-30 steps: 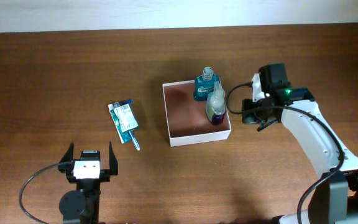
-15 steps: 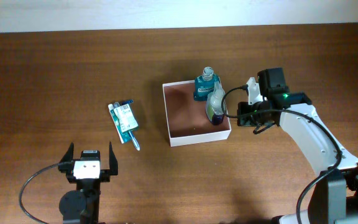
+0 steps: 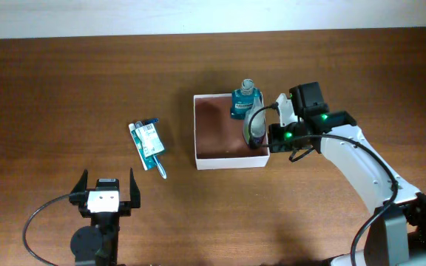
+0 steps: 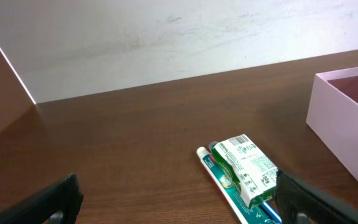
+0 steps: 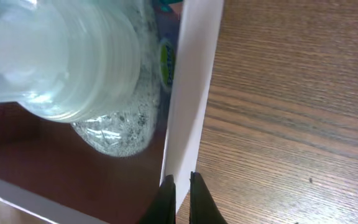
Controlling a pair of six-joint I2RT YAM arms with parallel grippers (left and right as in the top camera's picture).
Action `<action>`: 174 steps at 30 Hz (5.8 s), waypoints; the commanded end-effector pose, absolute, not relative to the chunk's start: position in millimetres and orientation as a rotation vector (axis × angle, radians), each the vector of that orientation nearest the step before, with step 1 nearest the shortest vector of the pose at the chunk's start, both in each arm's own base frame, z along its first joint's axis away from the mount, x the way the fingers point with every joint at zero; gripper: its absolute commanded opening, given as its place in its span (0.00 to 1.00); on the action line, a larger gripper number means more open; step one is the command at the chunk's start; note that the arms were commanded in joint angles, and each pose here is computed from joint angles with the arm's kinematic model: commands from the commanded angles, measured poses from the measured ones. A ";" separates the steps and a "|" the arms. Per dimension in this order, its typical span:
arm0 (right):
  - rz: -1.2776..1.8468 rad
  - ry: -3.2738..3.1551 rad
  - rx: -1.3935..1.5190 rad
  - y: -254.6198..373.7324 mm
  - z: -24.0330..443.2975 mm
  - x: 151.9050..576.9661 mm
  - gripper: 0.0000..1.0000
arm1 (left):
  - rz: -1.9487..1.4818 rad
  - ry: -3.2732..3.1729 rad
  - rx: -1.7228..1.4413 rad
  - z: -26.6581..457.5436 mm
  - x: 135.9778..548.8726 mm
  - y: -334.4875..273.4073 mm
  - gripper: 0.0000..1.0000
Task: Pack container
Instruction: 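Open right gripper, release soap bottle, and withdraw right, then move left gripper down onto the green toothpaste pack, then grasp toothpaste pack with left gripper and carry it over the box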
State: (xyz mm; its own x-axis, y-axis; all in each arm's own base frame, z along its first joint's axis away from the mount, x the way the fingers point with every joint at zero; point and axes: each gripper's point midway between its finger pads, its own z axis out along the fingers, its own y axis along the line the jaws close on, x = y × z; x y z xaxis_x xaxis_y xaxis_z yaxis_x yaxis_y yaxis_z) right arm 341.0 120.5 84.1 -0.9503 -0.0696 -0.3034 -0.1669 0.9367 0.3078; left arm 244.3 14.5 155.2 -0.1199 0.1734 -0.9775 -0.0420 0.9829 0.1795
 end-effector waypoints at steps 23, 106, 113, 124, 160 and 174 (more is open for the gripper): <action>0.157 2.694 0.165 11.4 85.6 382.5 0.99 | 0.198 1.680 0.113 153.9 244.4 14.5 0.99; 0.112 2.670 0.363 -44.9 85.6 379.9 0.99 | 0.173 2.541 -0.512 62.0 354.3 -45.7 0.99; 0.113 2.670 0.362 -44.8 85.6 379.9 0.98 | 0.150 2.509 -0.511 57.0 367.3 -49.7 0.99; 0.113 2.670 0.362 -44.8 85.6 379.9 0.99 | 0.151 2.457 -0.520 47.7 385.6 -51.0 0.99; 0.113 2.670 0.362 -44.8 85.6 379.9 0.99 | 0.247 2.495 -0.373 33.2 392.3 -48.0 0.52; 0.112 2.670 0.363 -44.9 85.6 379.9 0.99 | -0.043 2.336 -0.191 163.3 411.9 -97.2 0.44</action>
